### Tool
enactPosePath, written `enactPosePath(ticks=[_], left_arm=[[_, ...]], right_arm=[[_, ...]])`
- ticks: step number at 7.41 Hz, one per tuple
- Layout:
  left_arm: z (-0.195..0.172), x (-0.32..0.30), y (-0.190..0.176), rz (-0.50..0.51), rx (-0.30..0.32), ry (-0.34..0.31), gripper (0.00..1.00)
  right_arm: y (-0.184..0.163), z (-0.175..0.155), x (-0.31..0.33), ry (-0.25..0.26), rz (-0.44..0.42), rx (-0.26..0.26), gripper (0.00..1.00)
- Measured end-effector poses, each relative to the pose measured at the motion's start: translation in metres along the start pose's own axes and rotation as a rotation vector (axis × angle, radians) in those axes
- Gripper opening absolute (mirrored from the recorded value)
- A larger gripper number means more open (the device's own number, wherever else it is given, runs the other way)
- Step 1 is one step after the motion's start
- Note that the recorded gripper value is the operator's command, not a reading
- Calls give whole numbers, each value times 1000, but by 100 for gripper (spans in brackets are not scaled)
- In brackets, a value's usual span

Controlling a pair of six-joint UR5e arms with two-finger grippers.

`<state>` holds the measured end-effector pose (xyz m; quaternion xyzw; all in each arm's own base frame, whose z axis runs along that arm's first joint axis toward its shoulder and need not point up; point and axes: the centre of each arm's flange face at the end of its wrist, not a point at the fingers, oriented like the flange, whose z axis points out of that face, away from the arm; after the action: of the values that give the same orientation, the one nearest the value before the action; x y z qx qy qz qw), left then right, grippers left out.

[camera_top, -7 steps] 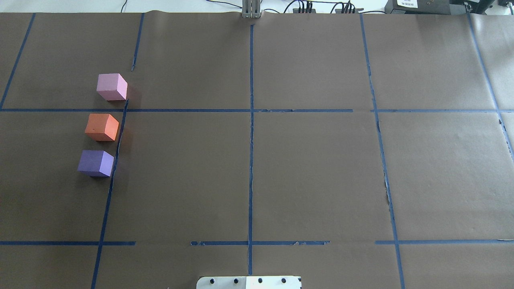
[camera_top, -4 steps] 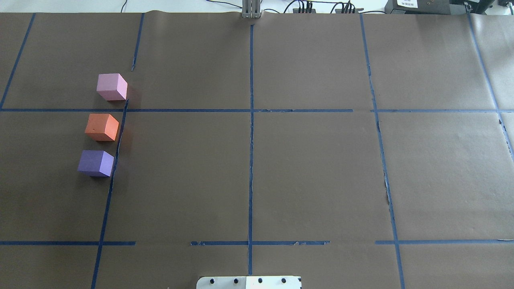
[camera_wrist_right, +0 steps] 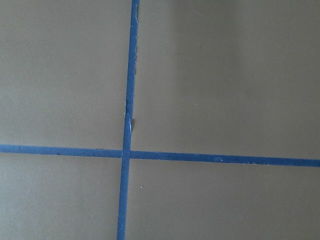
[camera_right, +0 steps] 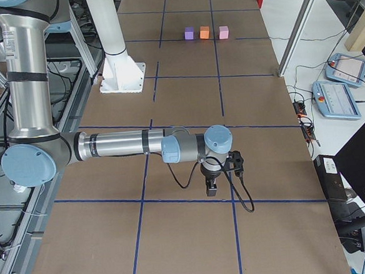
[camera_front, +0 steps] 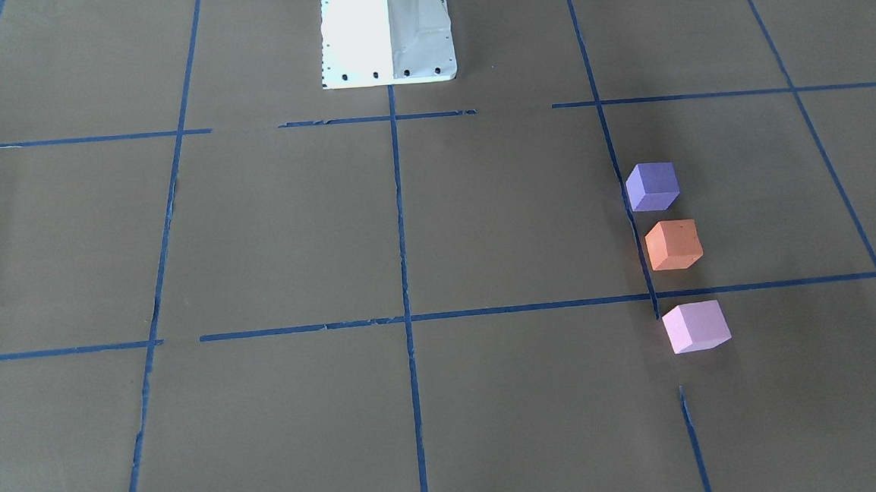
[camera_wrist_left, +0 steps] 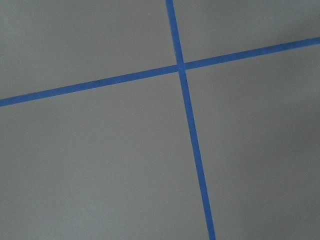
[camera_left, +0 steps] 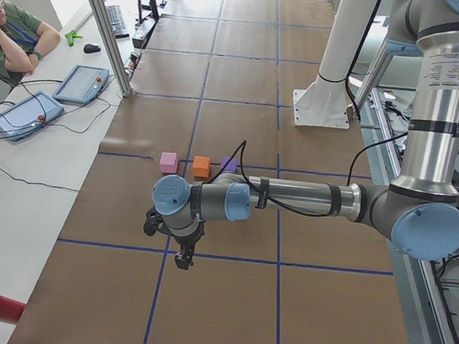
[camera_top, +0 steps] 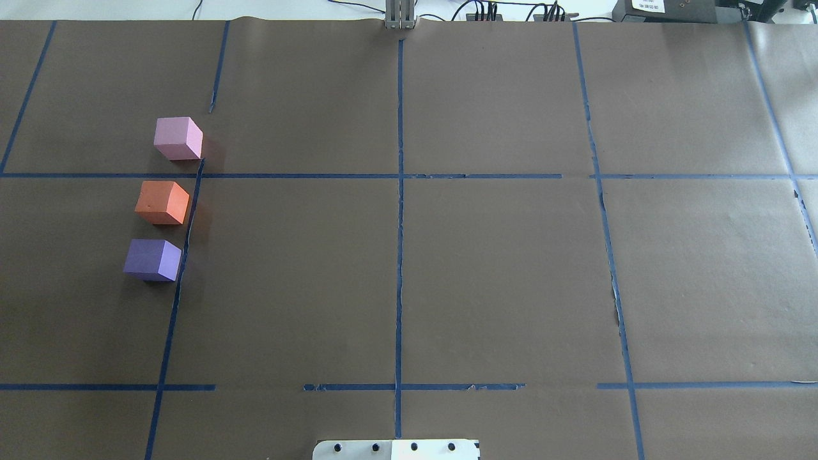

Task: Arrange blocks in a line

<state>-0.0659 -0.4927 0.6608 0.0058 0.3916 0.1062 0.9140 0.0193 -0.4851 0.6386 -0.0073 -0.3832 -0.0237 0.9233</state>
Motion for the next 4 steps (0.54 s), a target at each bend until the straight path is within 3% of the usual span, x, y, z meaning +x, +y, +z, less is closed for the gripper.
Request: enactPosePath(ticks=[4], left_arm=[[1, -1, 1, -2, -2, 0, 100]], right_arm=[[0, 0, 0, 0, 1, 0, 100]])
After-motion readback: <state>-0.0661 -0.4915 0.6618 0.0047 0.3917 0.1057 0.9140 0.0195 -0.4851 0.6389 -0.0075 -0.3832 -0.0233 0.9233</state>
